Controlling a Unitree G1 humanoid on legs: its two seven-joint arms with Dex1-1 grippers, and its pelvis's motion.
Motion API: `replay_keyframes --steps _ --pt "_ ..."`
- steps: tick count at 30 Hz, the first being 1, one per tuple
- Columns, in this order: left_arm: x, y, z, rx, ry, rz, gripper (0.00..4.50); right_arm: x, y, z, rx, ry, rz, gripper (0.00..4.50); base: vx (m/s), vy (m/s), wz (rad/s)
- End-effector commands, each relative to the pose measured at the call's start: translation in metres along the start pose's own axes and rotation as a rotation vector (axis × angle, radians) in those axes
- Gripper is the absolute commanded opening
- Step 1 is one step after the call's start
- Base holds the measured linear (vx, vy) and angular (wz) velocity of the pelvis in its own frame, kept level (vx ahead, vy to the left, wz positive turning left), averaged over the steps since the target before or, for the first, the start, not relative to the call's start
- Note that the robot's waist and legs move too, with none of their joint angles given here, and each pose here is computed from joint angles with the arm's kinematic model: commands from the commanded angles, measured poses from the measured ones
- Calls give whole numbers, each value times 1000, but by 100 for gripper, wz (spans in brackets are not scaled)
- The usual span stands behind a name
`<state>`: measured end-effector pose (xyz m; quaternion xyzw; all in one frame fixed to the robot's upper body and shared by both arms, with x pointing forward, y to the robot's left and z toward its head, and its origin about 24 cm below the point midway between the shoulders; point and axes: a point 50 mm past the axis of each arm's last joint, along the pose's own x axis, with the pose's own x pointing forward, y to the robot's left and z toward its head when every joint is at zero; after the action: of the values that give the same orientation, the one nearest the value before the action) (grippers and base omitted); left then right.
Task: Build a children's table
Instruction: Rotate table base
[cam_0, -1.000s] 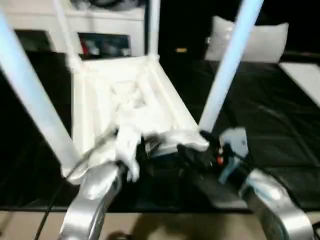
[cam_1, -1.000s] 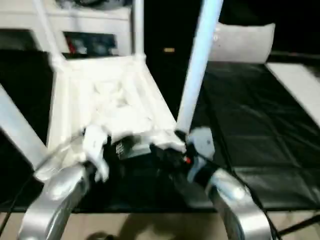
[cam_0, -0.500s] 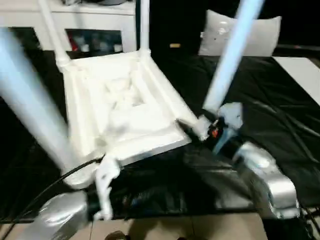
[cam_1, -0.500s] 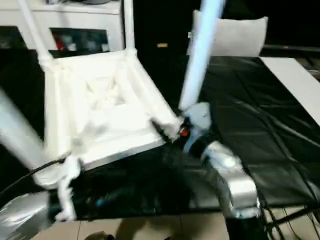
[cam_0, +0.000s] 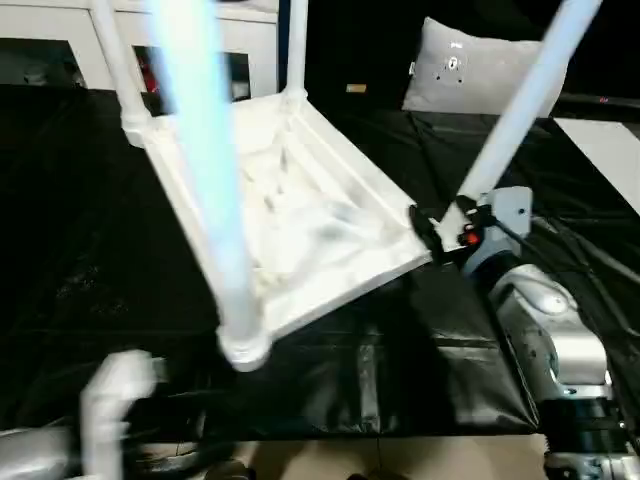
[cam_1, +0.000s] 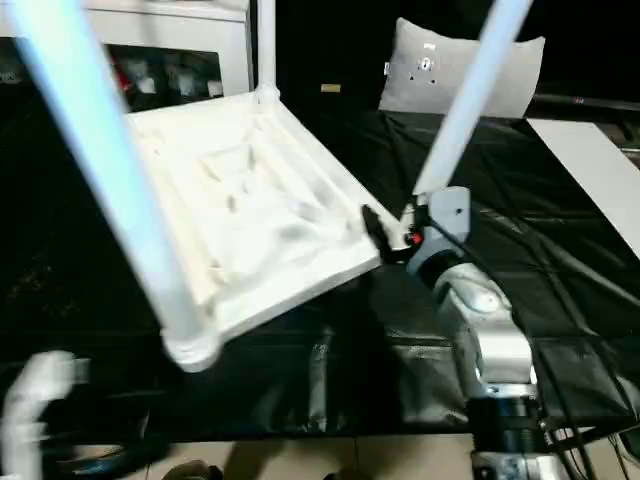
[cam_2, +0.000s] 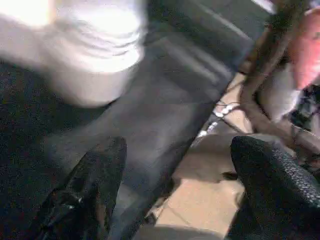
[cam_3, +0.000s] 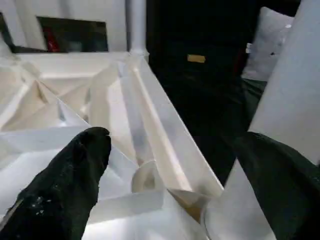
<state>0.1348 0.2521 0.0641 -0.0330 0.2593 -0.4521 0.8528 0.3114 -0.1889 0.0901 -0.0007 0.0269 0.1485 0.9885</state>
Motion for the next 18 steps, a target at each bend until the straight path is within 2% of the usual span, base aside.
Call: replay_keyframes --steps 1,2,3,5,6,8,10,11,13,14,15,16,18 --pt "-10 7 11 75 -40 52 415 -10 -11 -4 -8 29 -23 450 0 0 0" --pt "-12 9 14 86 -51 67 415 -11 -9 -6 -8 39 -3 450 0 0 0" --pt "-14 13 19 101 -77 91 435 -13 -5 -9 -12 58 29 450 0 0 0" --pt "-15 20 29 124 -126 106 435 -18 4 -18 -10 106 94 450 0 0 0" --pt "-11 23 38 140 -153 94 435 -22 9 -25 -22 147 120 450 0 0 0" --pt "5 30 65 187 -232 43 435 -31 14 -49 -45 274 116 450 0 0 0" --pt "8 31 67 194 -239 38 435 -32 13 -50 -42 283 108 450 0 0 0" --pt "21 31 75 210 -264 -4 435 -33 11 -56 -62 321 77 450 0 0 0" --pt "28 31 79 217 -277 -25 435 -34 11 -58 -72 340 69 450 0 0 0" --pt "43 31 85 230 -292 -56 435 -35 14 -63 -82 369 73 450 0 0 0" --pt "45 31 85 231 -294 -59 435 -35 15 -64 -83 372 74 450 0 0 0" --pt "60 31 91 251 -303 -84 435 -34 20 -67 -86 388 82 450 0 0 0" --pt "73 29 96 253 -322 -121 435 -29 25 -69 -83 384 92 450 0 0 0"
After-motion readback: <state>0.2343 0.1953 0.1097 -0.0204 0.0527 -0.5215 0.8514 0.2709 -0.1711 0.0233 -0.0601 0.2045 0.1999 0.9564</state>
